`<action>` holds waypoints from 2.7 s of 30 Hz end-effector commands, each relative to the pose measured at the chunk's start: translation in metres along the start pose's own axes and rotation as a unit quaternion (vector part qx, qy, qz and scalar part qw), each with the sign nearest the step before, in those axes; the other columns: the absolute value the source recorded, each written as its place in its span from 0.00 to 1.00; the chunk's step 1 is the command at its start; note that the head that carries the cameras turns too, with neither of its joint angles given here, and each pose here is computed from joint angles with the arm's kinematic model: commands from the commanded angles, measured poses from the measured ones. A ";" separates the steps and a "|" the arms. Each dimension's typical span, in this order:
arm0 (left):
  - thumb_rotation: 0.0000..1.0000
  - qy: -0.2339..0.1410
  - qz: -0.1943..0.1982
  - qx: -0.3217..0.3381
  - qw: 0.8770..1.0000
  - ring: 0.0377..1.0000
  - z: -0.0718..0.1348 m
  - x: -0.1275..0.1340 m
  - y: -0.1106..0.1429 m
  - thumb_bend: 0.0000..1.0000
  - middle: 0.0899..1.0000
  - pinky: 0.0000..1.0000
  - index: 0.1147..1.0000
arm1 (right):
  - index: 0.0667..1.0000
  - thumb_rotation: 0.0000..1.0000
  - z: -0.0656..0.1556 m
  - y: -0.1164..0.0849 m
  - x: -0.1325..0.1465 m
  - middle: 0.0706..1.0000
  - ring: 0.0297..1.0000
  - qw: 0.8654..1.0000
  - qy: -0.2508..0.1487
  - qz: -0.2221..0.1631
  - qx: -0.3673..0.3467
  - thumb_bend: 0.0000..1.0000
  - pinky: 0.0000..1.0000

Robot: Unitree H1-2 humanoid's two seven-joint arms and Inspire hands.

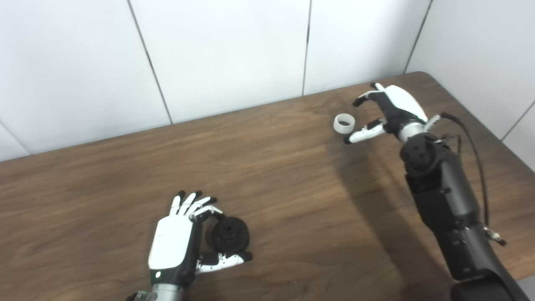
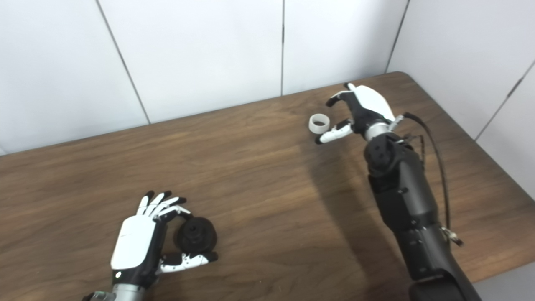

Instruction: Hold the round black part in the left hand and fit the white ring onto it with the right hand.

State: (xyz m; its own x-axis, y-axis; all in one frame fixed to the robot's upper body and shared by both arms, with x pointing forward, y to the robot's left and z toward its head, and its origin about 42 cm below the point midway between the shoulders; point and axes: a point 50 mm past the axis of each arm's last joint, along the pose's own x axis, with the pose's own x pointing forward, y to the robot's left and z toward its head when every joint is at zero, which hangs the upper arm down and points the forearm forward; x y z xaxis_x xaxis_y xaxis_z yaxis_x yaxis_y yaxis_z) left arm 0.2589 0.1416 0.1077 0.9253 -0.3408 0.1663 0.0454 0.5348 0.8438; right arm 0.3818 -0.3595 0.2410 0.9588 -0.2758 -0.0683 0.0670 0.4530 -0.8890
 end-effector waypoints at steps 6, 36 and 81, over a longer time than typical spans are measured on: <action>0.05 0.055 -0.057 0.020 0.997 0.91 -0.034 -0.037 -0.016 0.52 0.78 1.00 0.42 | 0.70 0.22 0.013 -0.026 0.025 0.98 1.00 0.999 -0.010 -0.034 -0.015 0.86 1.00; 0.05 0.064 -0.063 0.015 0.996 0.89 -0.041 -0.055 -0.024 0.52 0.77 1.00 0.42 | 0.71 0.25 0.028 0.004 0.068 0.94 1.00 1.000 0.021 -0.005 -0.016 0.83 1.00; 0.05 0.068 -0.052 0.013 0.996 0.89 -0.031 -0.051 -0.020 0.52 0.77 1.00 0.42 | 0.45 0.13 0.013 0.001 0.065 0.84 0.96 0.999 0.017 -0.012 -0.037 0.52 1.00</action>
State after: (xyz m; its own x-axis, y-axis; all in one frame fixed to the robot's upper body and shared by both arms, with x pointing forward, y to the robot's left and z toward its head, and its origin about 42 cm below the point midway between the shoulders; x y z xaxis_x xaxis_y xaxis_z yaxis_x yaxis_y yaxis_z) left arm 0.2538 0.1543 0.1067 0.9329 -0.3227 0.1602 0.0354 0.5247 0.8506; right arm 0.4435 -0.3587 0.2130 0.9391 -0.3109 -0.1462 0.0000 0.4254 -0.9050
